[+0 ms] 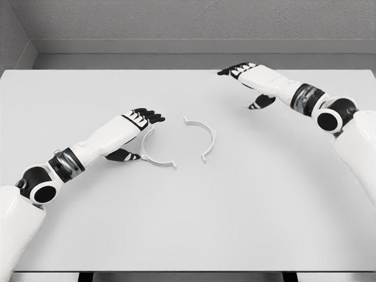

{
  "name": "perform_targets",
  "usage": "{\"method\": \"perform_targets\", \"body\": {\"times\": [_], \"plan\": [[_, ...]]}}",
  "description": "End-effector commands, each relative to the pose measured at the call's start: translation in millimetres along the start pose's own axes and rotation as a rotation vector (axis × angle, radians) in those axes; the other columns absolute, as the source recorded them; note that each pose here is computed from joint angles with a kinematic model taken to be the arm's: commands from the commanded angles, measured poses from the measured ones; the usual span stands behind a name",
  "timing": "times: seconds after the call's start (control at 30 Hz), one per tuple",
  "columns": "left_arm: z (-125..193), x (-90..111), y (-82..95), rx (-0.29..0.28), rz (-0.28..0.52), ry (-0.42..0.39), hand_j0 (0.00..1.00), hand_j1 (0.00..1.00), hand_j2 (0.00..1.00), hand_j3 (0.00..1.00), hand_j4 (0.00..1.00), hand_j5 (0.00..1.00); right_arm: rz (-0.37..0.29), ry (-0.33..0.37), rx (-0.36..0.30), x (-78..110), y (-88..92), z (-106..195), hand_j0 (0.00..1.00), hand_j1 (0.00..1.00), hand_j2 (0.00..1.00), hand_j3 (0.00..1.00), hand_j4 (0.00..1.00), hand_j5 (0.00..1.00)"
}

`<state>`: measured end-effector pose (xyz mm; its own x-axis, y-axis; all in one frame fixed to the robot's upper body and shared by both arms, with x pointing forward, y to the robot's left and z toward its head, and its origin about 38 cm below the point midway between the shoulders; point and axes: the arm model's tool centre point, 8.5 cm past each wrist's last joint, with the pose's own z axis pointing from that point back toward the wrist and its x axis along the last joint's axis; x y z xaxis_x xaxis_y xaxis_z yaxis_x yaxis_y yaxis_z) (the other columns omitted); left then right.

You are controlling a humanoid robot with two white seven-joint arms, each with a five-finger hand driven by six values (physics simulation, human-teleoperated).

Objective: Assemble PVC drainage pipe clamps

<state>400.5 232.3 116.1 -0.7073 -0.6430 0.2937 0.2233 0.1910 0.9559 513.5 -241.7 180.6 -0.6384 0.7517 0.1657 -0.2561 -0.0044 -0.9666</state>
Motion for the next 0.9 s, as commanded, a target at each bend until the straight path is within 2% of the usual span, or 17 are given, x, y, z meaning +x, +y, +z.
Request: {"method": "perform_targets", "body": {"times": [0.0, 0.17, 0.23, 0.33, 0.87], "plan": [[-2.5, 2.0, -0.8, 0.009, 0.012, -0.004, 1.0, 1.0, 1.0, 1.0, 1.0, 1.0, 0.057, -0.005, -0.027, -1.6, -18.9, 15.9, 1.0, 1.0, 1.0, 1.0, 1.0, 1.0], [-6.1, 5.4, -2.1, 0.015, 0.017, -0.011, 1.0, 1.0, 1.0, 1.0, 1.0, 1.0, 0.153, 0.009, -0.017, -9.5, -33.4, 52.4, 1.0, 1.0, 1.0, 1.0, 1.0, 1.0], [-6.6, 5.7, -2.4, 0.014, 0.016, -0.011, 1.0, 1.0, 1.0, 1.0, 1.0, 1.0, 0.149, 0.01, -0.021, -10.1, -32.1, 53.3, 1.0, 1.0, 1.0, 1.0, 1.0, 1.0], [-5.5, 3.4, -0.7, 0.017, 0.014, -0.004, 1.0, 1.0, 1.0, 1.0, 1.0, 1.0, 0.137, -0.026, 0.011, 2.0, -15.5, 47.8, 1.0, 1.0, 1.0, 1.0, 1.0, 1.0], [-5.3, -8.6, 1.8, 0.012, 0.014, 0.022, 1.0, 1.0, 1.0, 1.0, 1.0, 1.0, 0.148, -0.011, 0.031, -1.2, -11.2, 49.5, 1.0, 1.0, 1.0, 1.0, 1.0, 1.0]]}}
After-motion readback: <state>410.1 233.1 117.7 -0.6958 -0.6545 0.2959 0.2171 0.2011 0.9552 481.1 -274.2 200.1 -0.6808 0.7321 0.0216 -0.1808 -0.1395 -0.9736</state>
